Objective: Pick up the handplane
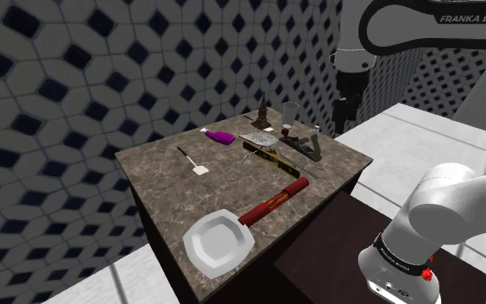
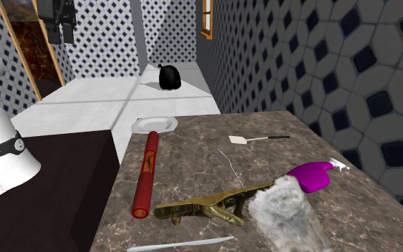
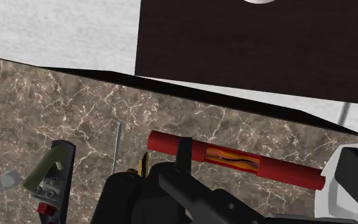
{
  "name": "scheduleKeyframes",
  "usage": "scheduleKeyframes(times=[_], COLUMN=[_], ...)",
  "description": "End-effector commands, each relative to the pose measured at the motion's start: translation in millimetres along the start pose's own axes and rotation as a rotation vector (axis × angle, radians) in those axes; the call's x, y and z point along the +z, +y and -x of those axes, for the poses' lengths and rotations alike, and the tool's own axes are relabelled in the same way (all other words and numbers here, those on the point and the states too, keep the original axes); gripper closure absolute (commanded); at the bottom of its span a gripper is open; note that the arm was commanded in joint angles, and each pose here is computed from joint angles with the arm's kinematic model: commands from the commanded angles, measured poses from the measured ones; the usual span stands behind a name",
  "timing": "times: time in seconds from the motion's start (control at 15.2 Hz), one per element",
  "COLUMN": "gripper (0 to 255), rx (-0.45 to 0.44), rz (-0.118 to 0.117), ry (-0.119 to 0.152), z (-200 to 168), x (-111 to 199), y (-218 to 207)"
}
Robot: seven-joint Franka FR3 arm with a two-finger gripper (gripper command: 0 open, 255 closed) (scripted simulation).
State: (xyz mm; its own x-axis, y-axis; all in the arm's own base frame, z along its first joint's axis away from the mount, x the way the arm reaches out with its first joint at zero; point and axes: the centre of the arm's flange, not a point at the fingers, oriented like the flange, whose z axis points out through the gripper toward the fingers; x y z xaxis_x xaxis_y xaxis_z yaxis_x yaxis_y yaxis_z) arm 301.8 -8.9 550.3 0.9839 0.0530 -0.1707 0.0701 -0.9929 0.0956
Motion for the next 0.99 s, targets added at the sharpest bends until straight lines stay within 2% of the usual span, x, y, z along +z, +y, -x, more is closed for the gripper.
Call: scheduleKeyframes(times=[0.0,0.92], gripper=[0,0], rx=[0.000,0.077], rz=[0.000,-0.011], ry=[0.000,0.044], z=[0.0,-118.7], x=[0.0,124.2], y=[0.0,56.1])
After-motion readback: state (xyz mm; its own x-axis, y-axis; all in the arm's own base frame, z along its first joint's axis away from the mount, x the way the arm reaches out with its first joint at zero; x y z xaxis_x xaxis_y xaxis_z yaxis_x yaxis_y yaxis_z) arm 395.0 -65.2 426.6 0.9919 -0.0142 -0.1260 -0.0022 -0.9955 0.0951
